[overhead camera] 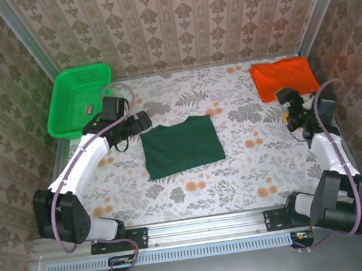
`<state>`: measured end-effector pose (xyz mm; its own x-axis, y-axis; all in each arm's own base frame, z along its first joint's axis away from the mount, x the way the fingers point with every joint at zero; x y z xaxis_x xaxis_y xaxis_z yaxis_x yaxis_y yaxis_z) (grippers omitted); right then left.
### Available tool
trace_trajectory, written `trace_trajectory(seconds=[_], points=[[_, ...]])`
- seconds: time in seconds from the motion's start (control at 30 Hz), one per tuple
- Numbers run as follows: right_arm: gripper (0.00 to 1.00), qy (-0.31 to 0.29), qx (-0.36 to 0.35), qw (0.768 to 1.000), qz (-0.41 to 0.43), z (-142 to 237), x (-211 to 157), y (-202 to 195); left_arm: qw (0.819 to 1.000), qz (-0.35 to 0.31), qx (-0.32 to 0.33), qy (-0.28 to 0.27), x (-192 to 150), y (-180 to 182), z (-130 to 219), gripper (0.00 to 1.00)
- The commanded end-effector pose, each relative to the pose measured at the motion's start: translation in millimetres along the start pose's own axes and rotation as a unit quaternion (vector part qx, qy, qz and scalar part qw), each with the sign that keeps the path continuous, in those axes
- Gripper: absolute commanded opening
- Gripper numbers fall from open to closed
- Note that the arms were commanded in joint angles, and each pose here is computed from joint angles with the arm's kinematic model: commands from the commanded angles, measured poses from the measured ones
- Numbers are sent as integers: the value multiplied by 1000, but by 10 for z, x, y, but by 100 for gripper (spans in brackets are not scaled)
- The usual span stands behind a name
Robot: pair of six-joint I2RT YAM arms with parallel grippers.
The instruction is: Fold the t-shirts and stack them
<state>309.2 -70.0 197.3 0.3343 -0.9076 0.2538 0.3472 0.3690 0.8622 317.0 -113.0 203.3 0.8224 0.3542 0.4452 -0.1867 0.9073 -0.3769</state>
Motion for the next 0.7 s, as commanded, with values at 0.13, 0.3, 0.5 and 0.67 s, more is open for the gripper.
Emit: trace_trajectory(seconds=[0.13, 0.3, 0.5, 0.67], points=[[94, 54, -24, 995, 83, 315, -336, 190, 996, 52, -42, 60, -328, 330, 58, 100], [87, 160, -115, 950, 240, 111, -991, 185, 997, 26, -29, 63, -504, 452, 113, 100], [82, 262, -155, 870, 387, -389, -1666, 174, 997, -22, -15, 78, -579, 432, 155, 100], [80, 313, -186, 836, 411, -861, -1926, 119, 995, -38, -20, 89, -583, 404, 139, 100]])
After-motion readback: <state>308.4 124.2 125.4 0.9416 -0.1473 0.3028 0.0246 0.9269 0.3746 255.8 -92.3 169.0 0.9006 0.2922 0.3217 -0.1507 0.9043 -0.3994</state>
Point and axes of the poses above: each hand's point on the last joint's axis, 136 mm out from that joint toward the fingers, its own z axis back along the fingers, its own y axis along the line the jaws close on, x = y × z, the point moved 5 cm from there along z, back along the fingers, and after that the axes turned 4 degrees about z, right-handed, at the moved point
